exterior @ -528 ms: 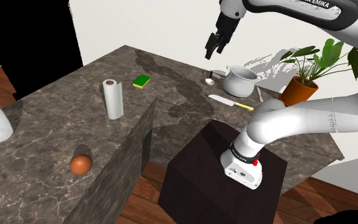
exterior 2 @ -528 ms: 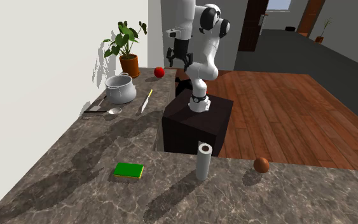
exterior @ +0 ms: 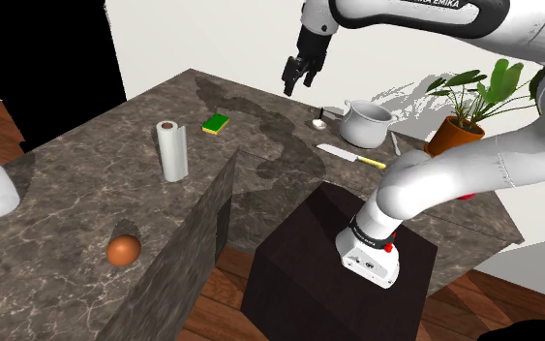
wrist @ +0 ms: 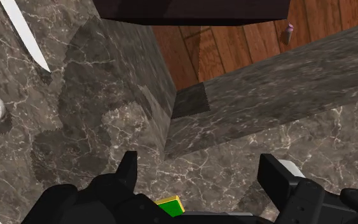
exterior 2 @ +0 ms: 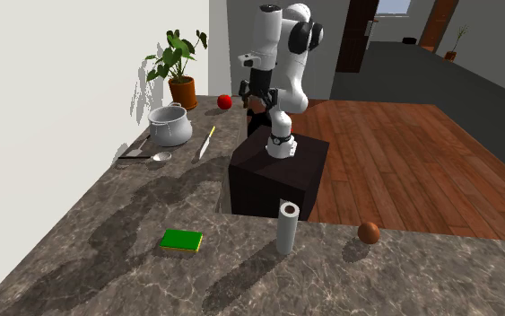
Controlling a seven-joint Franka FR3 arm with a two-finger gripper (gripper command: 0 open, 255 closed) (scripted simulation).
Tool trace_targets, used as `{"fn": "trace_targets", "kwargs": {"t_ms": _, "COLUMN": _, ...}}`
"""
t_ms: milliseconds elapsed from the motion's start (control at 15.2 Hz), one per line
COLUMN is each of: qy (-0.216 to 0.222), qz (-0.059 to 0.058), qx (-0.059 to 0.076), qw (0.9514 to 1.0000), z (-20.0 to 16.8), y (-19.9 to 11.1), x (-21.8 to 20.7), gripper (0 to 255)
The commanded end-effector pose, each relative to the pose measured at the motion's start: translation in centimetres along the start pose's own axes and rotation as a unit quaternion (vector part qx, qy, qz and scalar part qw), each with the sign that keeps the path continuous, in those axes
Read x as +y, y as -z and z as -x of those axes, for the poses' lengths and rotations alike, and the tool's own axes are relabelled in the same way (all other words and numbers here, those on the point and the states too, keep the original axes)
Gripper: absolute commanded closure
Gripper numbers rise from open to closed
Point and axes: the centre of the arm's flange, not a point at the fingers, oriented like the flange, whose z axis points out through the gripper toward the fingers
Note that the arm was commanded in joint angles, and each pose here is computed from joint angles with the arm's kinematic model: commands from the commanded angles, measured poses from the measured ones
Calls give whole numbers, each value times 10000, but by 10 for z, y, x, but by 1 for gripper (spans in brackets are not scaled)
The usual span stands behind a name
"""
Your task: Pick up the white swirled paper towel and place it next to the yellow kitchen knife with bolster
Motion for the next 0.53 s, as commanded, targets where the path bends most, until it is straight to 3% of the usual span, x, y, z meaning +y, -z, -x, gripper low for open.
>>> {"fn": "trace_targets", "kwargs": {"t_ms": 0, "qy": 2, "qz": -12, "qx": -19, "qw": 10000, "z": -18, "y": -11, "x": -18, "gripper": 0}}
{"fn": "trace_targets", "kwargs": {"t_ms": 462, "qy": 14, "qz": -38, "qx": -85, "qw": 10000, "z": -77, "y": -47, "x": -80, "gripper": 0}}
